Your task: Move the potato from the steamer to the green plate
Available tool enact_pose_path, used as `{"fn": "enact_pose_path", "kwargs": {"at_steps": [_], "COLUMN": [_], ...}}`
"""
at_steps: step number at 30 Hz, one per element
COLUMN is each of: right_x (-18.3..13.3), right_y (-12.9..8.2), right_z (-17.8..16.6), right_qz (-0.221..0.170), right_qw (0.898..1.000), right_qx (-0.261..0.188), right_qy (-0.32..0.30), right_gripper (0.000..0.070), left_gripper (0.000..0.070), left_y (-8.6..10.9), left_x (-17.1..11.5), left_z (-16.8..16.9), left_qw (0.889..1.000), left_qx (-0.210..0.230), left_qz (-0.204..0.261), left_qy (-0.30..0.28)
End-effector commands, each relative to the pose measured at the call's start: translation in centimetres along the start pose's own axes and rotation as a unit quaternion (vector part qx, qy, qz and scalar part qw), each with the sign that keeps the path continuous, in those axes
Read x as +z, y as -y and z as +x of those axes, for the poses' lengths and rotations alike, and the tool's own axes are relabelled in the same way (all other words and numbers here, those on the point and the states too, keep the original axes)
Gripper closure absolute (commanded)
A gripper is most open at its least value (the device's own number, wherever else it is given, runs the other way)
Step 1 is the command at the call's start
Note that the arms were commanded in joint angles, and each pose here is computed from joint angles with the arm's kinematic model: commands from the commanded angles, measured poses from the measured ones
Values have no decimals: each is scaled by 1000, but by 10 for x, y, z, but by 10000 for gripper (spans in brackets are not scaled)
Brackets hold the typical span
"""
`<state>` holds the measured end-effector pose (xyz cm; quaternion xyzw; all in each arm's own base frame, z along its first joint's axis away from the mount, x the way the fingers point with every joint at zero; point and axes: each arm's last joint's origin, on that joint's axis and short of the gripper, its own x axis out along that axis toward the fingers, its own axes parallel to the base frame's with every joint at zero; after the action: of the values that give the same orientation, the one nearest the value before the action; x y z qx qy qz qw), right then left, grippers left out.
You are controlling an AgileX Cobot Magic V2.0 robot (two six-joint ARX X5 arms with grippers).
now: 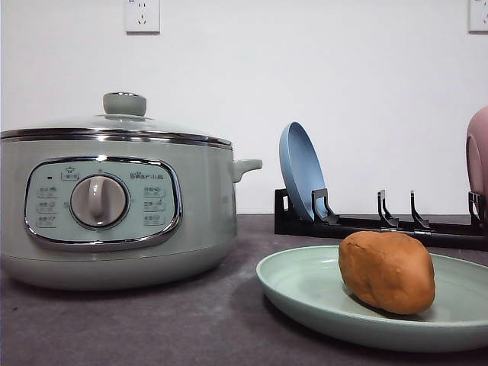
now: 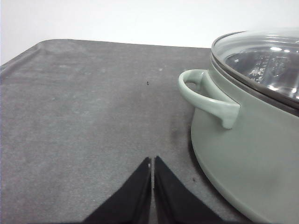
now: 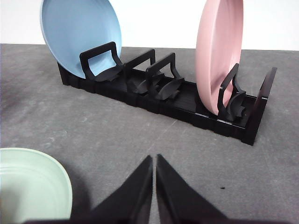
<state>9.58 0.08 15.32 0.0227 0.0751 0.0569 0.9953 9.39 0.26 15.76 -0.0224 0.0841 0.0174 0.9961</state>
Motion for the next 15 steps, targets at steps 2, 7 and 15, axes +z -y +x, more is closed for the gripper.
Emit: {"fn": "enact_pose_path", "kwargs": {"at_steps": [2,7,15], "right_x": [-1,-1,-1], "right_y": [0,0,0], "right_z": [0,0,0], "right_qz": [5,5,5], "right_qw": [1000,1000,1000], "right_qx": [0,0,0], "right_qy": [0,0,0], "right_gripper": [700,700,700], "left_gripper": [700,700,700], "left_y": [0,0,0], "left_x": [-6,-6,-6], "left_z": [2,2,2], "left_qw": [1000,1000,1000], "left_qx": [2,2,2], "left_qz": [-1,-1,-1], "left_qy": [-11,-11,-11]}}
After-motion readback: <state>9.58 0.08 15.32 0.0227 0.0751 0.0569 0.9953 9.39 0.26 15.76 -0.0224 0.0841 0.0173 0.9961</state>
